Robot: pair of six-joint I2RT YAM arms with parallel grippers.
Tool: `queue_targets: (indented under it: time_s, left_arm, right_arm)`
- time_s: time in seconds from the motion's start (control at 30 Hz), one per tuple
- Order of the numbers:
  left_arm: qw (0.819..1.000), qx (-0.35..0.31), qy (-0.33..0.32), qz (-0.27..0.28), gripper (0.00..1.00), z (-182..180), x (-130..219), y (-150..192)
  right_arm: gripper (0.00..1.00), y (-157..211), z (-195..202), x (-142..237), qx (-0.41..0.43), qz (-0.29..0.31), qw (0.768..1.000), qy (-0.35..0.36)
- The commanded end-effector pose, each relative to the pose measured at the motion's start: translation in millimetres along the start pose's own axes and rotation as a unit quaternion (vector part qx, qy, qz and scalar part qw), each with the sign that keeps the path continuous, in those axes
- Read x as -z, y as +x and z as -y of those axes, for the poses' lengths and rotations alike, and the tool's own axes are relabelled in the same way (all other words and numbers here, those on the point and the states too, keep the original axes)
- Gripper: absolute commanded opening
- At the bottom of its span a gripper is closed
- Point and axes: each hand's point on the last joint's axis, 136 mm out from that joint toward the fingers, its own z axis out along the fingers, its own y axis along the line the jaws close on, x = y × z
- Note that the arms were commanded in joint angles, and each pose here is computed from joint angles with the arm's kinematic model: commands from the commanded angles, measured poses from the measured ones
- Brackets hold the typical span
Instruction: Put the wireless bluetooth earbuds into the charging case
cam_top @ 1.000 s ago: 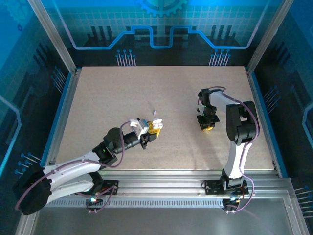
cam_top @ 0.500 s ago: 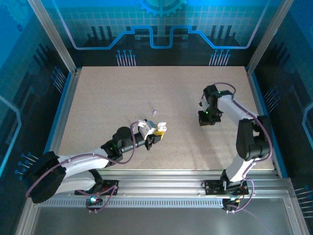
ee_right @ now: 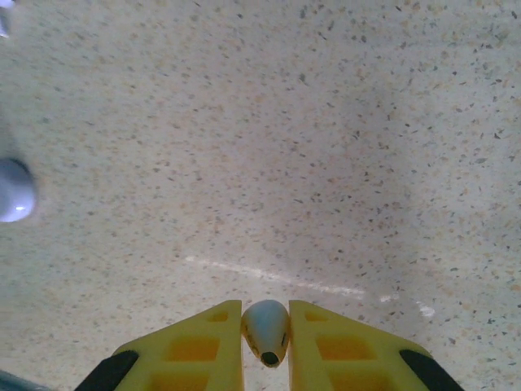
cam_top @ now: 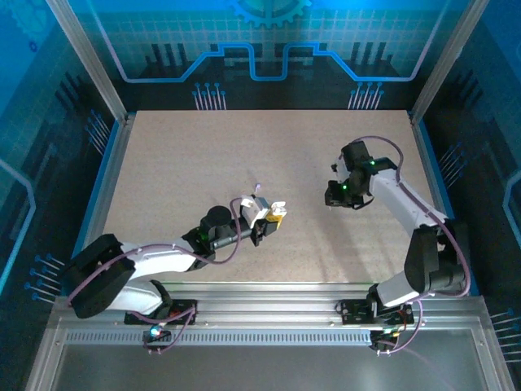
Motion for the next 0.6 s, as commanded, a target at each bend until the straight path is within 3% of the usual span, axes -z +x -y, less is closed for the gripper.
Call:
queue_targets:
  time_s: [0.0,0.57]
  left_arm:
    - [0.999,0.007,0.01,0.044,0.16,5.4,-7.8,-24.0]
    - [0.998,0.014,0.009,0.068,0.16,4.8,-28.0,-27.2]
  right_arm:
    - [0.18,-1.6,-18.9,17.2,-0.01,0.029,0.999,-0.038]
    - [0.18,-7.9,-67.7,66.9,-0.02,0.124,0.981,-0.148]
